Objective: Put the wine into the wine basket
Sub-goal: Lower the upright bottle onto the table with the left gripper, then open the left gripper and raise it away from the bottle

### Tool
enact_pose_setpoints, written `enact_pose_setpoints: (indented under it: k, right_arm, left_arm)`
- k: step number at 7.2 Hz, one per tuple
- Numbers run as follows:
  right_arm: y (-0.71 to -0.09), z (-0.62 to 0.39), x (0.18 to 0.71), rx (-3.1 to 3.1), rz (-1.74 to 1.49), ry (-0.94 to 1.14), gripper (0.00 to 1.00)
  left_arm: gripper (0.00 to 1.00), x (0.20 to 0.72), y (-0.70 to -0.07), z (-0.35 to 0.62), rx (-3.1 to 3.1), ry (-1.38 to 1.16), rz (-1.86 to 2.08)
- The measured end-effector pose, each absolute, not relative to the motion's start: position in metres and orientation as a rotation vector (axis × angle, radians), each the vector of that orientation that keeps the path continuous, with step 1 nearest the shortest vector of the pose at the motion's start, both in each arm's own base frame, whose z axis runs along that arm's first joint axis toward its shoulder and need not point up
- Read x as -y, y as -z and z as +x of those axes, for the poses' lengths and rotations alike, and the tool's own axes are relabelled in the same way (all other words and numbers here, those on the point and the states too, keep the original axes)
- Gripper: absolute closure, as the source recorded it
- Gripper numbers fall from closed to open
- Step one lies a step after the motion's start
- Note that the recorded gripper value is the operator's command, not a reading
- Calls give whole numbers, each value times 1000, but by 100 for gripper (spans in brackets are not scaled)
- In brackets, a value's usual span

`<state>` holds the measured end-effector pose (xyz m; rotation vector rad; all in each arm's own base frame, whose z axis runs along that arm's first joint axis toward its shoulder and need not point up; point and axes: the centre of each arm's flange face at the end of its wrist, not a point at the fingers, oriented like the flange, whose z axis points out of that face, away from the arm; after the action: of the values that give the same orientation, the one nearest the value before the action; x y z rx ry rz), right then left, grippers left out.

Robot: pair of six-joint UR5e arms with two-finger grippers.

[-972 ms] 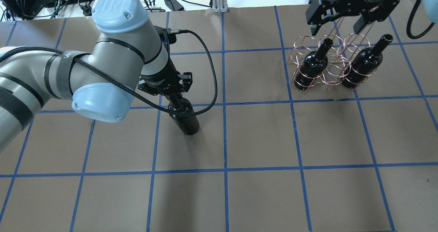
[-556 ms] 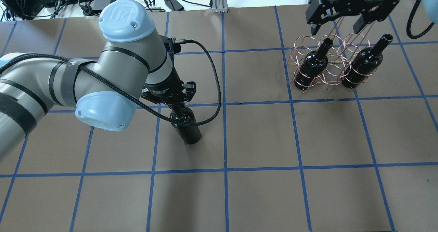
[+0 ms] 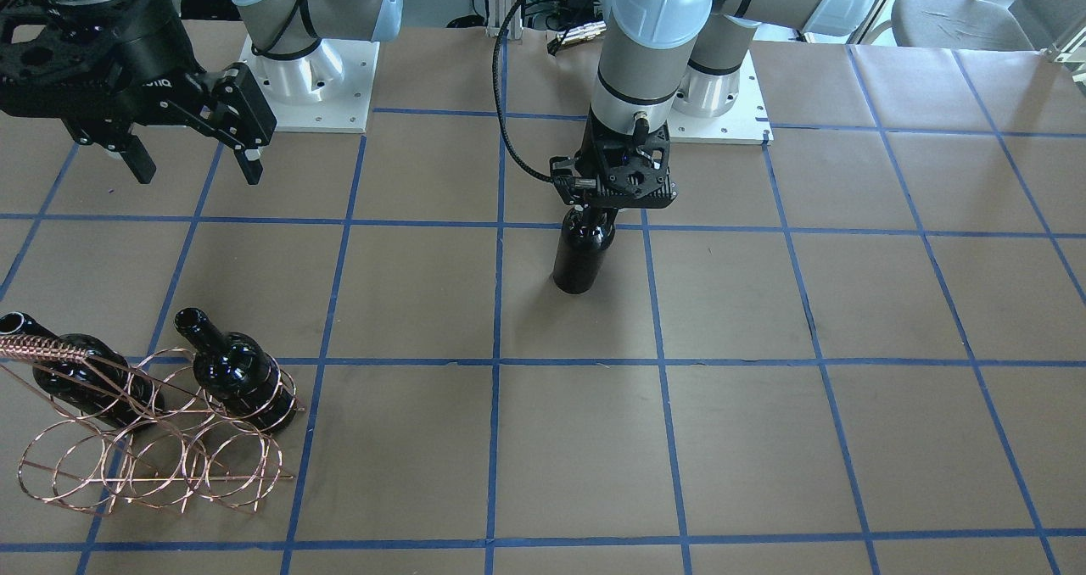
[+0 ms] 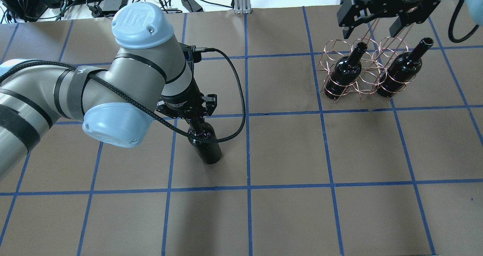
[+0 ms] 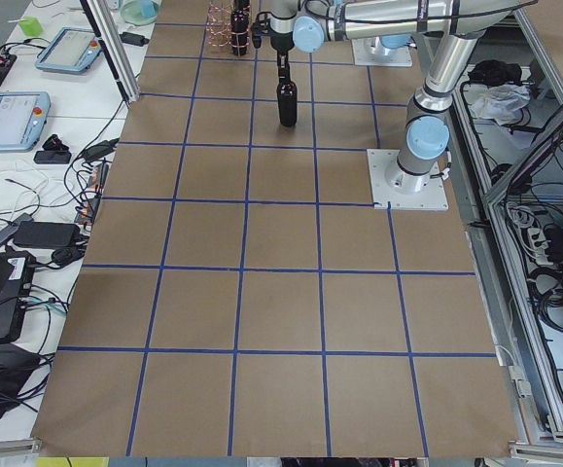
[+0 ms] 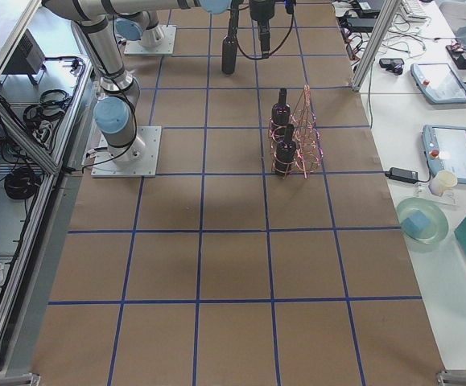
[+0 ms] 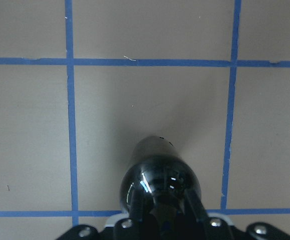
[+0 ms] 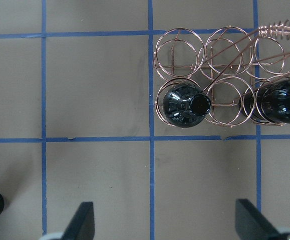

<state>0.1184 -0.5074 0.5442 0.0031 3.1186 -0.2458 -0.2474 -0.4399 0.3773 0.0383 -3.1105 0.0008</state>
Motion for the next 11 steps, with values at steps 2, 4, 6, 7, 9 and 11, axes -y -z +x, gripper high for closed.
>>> enact_pose_setpoints:
  k: [2, 4, 6, 7, 9, 11]
  right_arm:
    - [-544, 118, 507, -3121, 3, 243, 0]
    - [-545, 118, 507, -3127, -2, 249, 0]
    - [-549, 117, 505, -3121, 3, 263, 0]
    - [-550, 117, 504, -3115, 9, 265, 0]
    - [-551, 117, 507, -3112, -4, 286, 0]
    - [-549, 119, 508, -3108, -4, 290, 0]
  left_arm:
    - [100, 439, -376, -247, 3112, 18, 39]
    - [70, 440, -370, -248, 3110, 45, 31]
    - [0, 442, -372, -249, 3106, 41, 25]
    - [0, 442, -381, -250, 3103, 24, 28]
    - [0, 444, -423, -251, 3102, 34, 29]
    - [0, 454, -465, -237, 3109, 35, 59]
